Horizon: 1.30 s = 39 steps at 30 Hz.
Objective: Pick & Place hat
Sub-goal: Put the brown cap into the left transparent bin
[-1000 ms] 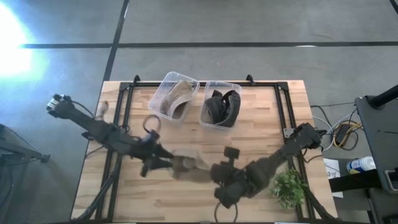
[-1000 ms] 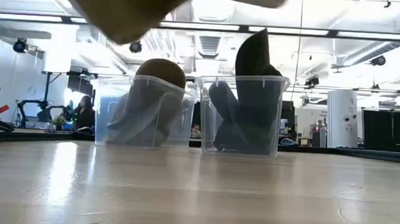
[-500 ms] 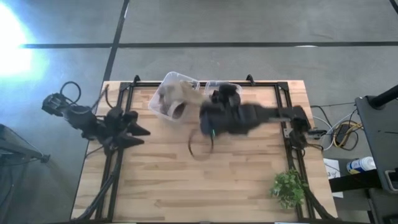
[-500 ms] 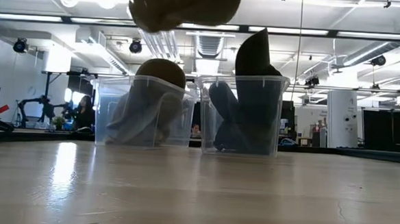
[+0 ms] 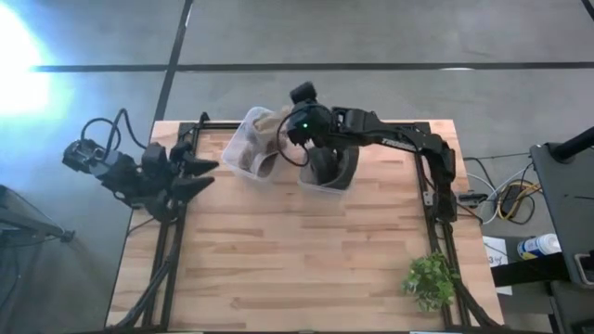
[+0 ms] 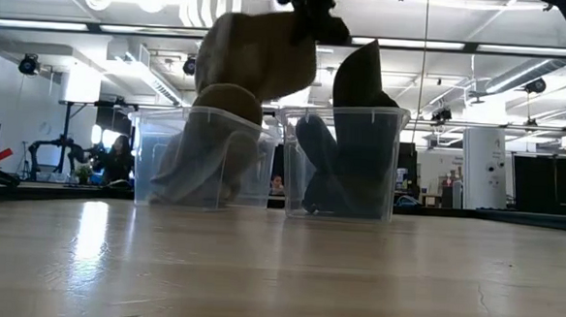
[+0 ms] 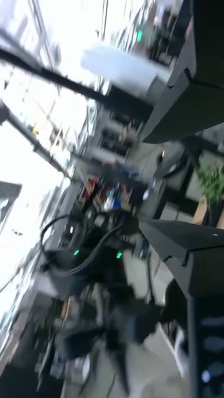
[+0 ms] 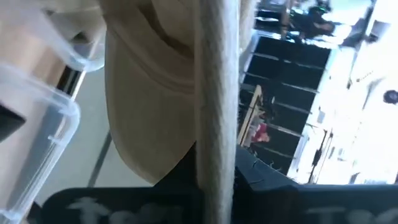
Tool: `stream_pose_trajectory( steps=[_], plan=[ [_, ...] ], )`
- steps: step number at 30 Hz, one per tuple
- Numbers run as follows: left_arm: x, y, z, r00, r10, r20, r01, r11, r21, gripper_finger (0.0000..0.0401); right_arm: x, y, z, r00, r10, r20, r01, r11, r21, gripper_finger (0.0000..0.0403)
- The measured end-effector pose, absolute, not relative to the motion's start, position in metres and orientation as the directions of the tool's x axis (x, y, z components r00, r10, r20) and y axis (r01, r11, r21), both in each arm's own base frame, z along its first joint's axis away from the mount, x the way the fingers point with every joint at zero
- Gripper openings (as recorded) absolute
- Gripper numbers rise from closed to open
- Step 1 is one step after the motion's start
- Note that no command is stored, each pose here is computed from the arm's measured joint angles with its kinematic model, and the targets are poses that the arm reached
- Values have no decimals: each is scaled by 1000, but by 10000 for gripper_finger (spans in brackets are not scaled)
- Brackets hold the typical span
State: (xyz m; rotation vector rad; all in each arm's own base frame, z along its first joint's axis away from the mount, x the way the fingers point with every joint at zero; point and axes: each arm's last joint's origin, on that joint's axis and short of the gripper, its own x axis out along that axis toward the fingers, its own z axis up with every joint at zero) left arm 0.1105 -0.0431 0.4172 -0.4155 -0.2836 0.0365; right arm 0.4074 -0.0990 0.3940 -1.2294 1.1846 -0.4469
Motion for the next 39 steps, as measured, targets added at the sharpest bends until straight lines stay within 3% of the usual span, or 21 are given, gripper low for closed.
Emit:
stream_pose_trajectory(
  steps=[7,11,16,29,36,39],
  plan=[
    [114,-43,416,958,153,243,-45,916,-399,206,425,-105,348,451,-751,-482,-493,240,-836,13],
    [116,-44,415,960,151,236,-46,916,-398,206,437,-108,334,522,-757,-393,-498,103,-861,24],
    [120,-47,413,963,150,224,-46,910,-412,206,440,-117,328,629,-673,-388,-490,43,-870,38],
    [153,-62,400,971,193,144,-106,878,-467,206,470,-139,270,645,-642,-415,-517,33,-855,42],
    [163,-67,397,970,196,146,-106,875,-472,206,482,-141,261,682,-594,-427,-507,37,-861,43],
    [164,-67,397,970,195,144,-104,872,-478,206,483,-139,259,711,-549,-440,-473,89,-876,43]
  ],
)
